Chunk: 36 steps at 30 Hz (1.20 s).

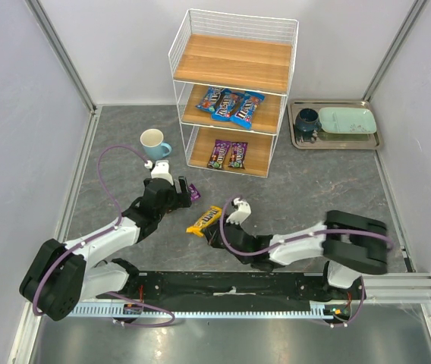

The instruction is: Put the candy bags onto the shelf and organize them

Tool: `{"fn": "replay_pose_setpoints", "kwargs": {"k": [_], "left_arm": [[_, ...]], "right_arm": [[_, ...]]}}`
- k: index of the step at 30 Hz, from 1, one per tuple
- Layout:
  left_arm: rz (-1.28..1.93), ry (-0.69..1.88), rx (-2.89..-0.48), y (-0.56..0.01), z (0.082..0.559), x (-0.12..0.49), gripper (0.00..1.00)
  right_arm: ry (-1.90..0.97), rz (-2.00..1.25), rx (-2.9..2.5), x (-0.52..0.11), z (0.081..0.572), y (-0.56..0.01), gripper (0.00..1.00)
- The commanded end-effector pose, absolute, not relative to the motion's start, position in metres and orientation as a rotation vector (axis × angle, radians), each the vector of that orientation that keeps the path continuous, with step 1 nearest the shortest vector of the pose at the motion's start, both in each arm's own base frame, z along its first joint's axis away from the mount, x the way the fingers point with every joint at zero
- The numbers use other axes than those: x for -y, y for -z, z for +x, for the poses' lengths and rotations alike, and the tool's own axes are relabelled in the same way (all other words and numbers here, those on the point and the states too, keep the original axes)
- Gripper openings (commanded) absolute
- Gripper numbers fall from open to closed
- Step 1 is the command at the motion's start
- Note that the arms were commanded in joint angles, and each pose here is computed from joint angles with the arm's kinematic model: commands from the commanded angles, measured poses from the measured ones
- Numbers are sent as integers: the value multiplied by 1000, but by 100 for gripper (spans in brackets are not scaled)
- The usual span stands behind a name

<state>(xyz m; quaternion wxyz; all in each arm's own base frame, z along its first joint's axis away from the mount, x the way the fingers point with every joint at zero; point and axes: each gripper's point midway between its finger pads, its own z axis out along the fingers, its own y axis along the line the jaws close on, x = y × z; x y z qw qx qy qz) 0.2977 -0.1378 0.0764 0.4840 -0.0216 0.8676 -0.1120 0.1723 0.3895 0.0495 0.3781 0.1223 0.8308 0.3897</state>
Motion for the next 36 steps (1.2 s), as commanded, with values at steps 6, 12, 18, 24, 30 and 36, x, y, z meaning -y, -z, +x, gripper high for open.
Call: {"fn": "replay_pose_setpoints", "kwargs": {"k": [6,12,18,24,30,36], "left_arm": [[-83,286,-2075,-82,302,135,93],[-82,297,-2077,-82,302,136,93],[-79,300,-2076,-83,302,136,93],[-78,297,-2078,-82,302,135,93],[-74,305,-2080,-82,302,136,93],[-71,305,-2082,-81,302,136,93]], "right_arm": [[-803,-165,-1913,-353,178,-223,0],[-767,-287,-1703,-322,202,-355,0],[-813,-420,-1547,-324,252,-453,0],[-858,-540,-1437,-335,301,-518,0],[-911,-562,-1399,-320,368,-532,0],[-962,-548,-1426,-314,430,-512,0]]}}
